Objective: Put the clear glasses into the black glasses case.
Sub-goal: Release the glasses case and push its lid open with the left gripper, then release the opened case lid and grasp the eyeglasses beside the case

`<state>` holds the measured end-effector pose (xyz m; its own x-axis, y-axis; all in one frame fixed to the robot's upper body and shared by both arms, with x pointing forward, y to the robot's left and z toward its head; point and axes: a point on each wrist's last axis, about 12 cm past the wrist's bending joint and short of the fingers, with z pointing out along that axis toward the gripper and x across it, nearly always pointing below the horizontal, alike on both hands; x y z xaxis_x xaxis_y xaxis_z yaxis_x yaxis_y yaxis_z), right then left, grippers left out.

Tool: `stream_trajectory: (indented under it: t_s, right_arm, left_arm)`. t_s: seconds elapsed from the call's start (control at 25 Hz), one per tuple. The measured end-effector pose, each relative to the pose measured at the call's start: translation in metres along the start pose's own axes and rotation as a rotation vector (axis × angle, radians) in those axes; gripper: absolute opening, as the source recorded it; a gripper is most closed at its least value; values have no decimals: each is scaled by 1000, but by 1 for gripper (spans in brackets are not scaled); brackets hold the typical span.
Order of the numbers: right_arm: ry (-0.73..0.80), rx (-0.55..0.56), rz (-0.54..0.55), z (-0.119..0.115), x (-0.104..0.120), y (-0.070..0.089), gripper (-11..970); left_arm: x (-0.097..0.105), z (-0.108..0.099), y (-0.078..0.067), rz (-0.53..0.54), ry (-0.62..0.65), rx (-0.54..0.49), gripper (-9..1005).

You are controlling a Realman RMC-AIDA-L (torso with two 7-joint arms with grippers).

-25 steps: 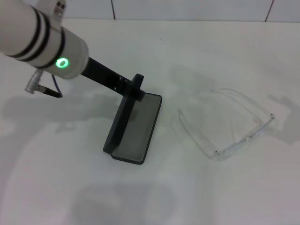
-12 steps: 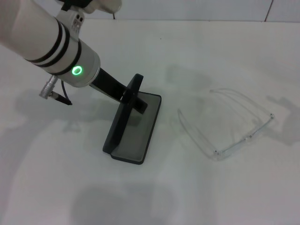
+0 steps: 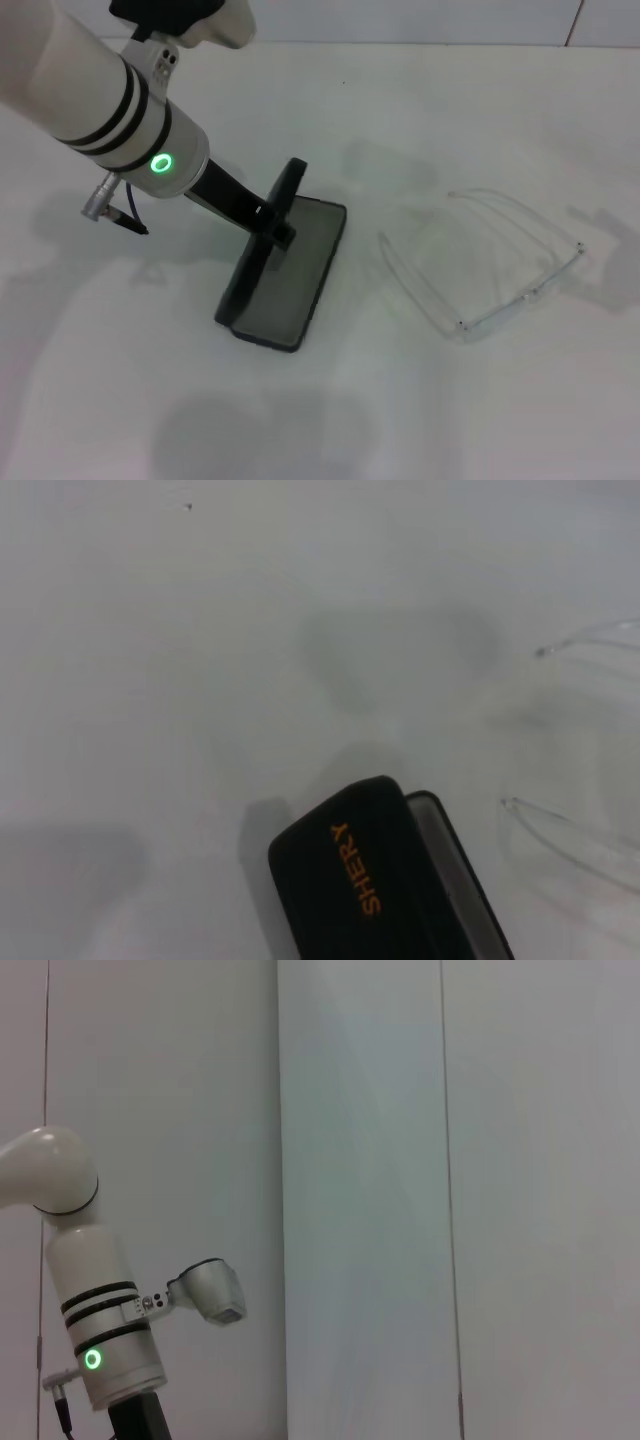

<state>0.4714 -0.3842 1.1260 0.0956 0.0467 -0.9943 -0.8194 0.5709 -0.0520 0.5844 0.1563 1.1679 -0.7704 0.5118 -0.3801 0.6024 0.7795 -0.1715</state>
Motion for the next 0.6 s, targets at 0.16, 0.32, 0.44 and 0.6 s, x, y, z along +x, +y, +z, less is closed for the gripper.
stream_trajectory:
  t_s: [0.16, 0.32, 0.44, 0.6]
  right_arm:
    - [-4, -6, 2, -1, 0, 2, 839]
    - [-5, -7, 4, -3, 0, 3, 839]
    - [-5, -4, 6, -4, 0, 4, 839]
    - [-5, -2, 8, -5, 1, 5, 839]
  left_arm:
    - [-1, 0, -1, 23, -5, -2, 432]
    - [-2, -1, -3, 50, -8, -3, 319]
    - [-2, -1, -6, 71, -6, -5, 301]
    - [-5, -6, -10, 104, -26, -10, 278]
